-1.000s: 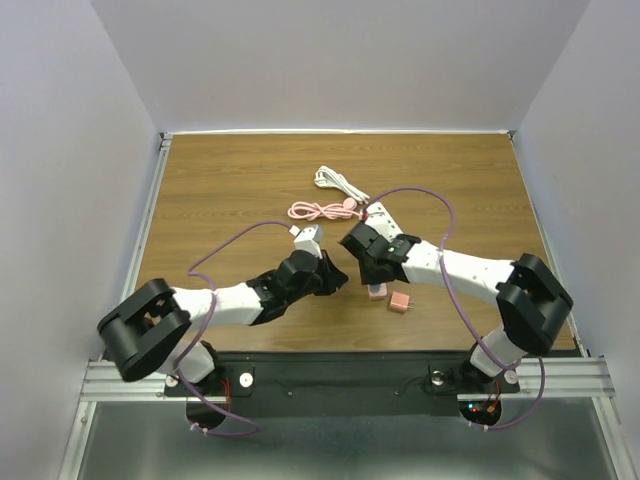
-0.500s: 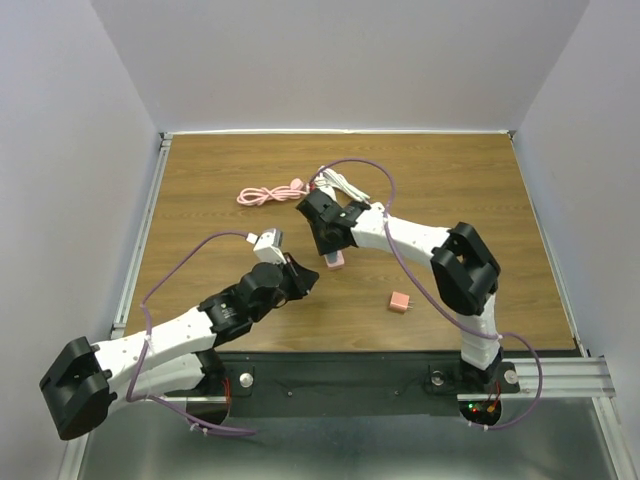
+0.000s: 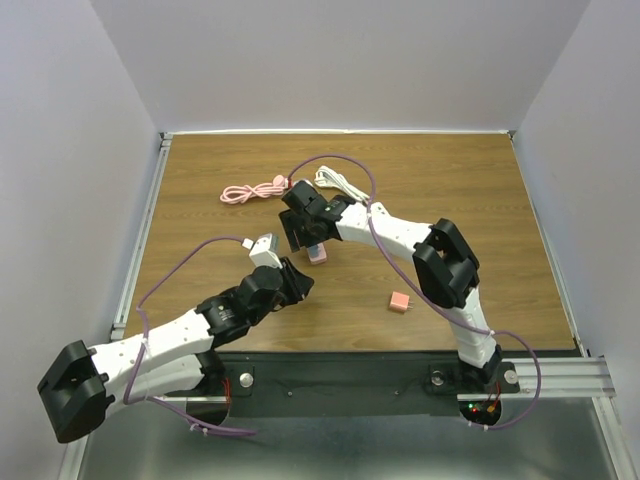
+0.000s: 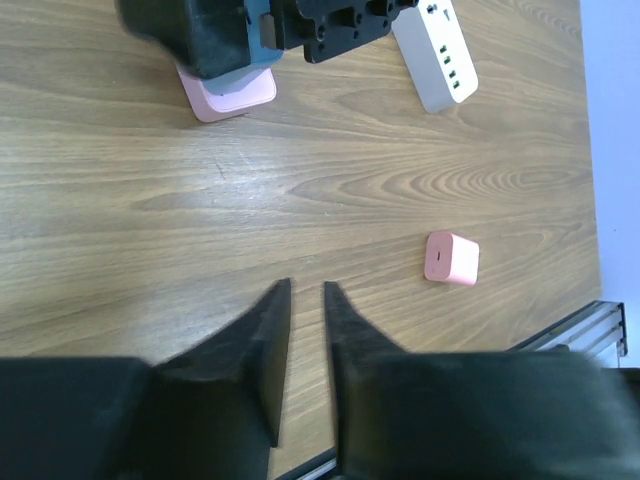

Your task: Insert the plug

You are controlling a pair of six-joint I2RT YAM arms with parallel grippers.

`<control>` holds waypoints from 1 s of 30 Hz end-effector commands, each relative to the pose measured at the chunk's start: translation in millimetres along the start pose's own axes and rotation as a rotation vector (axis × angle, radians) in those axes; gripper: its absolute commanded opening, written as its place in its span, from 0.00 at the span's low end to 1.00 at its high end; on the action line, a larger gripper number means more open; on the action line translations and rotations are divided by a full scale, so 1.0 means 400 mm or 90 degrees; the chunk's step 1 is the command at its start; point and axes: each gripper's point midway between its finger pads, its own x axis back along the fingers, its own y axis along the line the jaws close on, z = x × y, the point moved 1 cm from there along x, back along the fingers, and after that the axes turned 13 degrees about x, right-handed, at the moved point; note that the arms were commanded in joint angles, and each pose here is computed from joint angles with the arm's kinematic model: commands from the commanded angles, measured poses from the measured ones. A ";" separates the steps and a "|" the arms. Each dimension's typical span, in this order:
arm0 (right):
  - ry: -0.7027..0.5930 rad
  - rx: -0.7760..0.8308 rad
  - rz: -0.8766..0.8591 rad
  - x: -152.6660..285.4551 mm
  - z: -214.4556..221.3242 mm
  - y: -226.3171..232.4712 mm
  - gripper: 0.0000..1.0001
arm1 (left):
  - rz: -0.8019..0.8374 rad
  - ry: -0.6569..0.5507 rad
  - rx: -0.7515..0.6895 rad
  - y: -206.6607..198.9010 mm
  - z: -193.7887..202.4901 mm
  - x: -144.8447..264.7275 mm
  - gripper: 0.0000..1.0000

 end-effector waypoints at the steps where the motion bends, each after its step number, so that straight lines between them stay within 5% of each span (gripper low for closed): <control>1: -0.120 -0.005 -0.061 0.074 -0.133 0.063 0.70 | 0.006 -0.026 0.000 -0.006 -0.022 0.006 0.36; 11: -0.218 -0.042 0.058 0.314 -0.147 -0.067 0.84 | -0.009 -0.009 -0.032 -0.029 0.003 -0.031 0.40; 19: -0.243 -0.158 0.138 0.472 0.050 -0.232 0.92 | 0.052 0.074 -0.086 -0.145 0.104 -0.107 0.47; 30: -0.140 -0.283 0.098 0.406 0.324 -0.277 0.92 | 0.065 0.270 -0.205 -0.228 0.358 -0.220 0.48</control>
